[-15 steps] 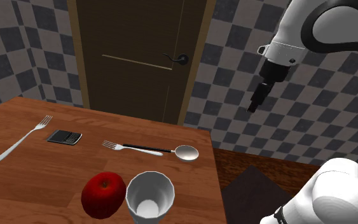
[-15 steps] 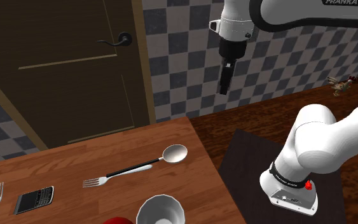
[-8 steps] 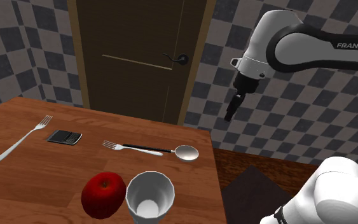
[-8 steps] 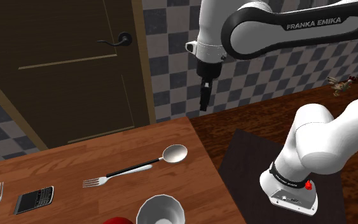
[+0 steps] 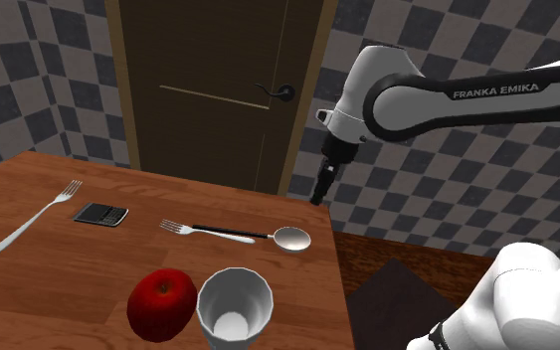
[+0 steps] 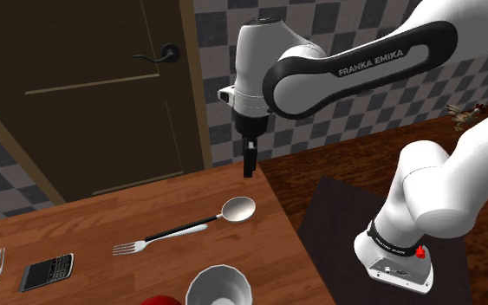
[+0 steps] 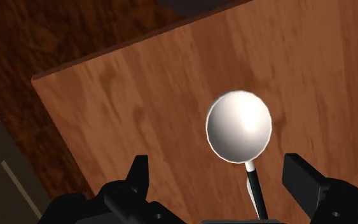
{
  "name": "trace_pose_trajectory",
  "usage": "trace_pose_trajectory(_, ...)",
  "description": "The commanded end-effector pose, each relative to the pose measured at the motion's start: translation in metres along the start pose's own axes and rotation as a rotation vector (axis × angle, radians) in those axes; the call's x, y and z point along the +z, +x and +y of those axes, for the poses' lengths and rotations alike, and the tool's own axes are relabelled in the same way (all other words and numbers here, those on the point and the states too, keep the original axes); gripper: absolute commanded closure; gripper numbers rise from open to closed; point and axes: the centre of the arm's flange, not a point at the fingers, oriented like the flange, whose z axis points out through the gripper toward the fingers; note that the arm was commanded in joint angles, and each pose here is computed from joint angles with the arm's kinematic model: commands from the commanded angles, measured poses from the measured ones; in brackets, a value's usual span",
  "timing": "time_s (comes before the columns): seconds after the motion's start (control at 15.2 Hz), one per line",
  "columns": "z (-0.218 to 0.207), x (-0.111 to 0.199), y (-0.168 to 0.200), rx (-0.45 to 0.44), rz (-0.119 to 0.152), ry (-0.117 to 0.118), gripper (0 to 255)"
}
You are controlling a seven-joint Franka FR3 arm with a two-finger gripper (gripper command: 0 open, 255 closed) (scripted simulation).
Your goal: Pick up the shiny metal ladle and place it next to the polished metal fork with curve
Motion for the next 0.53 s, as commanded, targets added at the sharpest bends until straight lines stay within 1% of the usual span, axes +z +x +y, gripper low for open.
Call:
trace_pose_trajectory(0.0,-0.005,0.018,0.017,-0.047,0.010,0.009,0)
trace_pose_trajectory(0.46,-0.040,0.074,0.073,-0.207,0.043,0.042,0)
